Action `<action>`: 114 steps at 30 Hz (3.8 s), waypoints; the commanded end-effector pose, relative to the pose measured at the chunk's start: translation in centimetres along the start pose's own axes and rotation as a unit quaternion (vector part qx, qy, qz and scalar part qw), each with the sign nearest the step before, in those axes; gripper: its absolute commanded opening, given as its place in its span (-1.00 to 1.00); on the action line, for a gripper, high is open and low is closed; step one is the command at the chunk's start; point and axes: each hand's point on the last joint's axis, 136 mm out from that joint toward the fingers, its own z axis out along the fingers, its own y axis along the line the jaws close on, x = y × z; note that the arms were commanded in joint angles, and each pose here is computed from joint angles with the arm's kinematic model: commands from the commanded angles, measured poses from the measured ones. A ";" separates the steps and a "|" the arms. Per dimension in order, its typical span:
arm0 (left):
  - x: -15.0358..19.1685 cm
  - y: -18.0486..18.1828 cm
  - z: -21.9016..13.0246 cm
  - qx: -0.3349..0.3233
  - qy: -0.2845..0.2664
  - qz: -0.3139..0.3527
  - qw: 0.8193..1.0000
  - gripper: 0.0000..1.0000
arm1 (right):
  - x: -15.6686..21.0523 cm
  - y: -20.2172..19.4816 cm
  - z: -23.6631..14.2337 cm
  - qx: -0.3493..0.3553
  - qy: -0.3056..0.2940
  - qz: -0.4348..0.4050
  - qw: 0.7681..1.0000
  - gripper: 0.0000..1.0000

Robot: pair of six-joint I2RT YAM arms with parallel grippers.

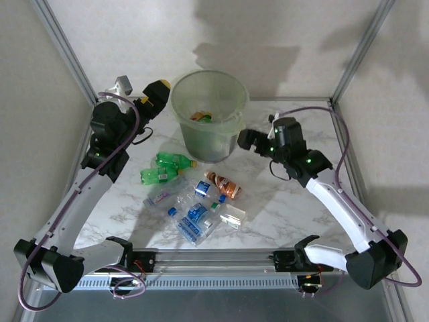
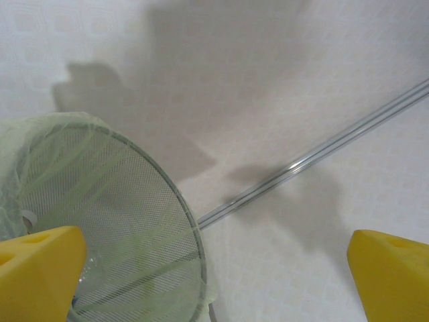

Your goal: Put the plastic bottles in the bin

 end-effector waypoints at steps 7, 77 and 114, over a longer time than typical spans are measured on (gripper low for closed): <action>-0.2 -0.1 0.3 0.011 -0.004 -0.006 1.000 0.99 | 12.8 -0.6 3.6 -0.048 0.200 -0.062 0.977 0.82; 2.5 1.6 1.4 0.014 0.043 -0.026 0.999 0.81 | 20.5 -7.8 9.3 0.123 0.272 -0.099 0.949 0.40; 2.3 1.1 2.0 0.023 0.044 -0.035 0.998 0.78 | 18.9 -8.1 9.6 0.118 0.250 -0.095 0.956 0.33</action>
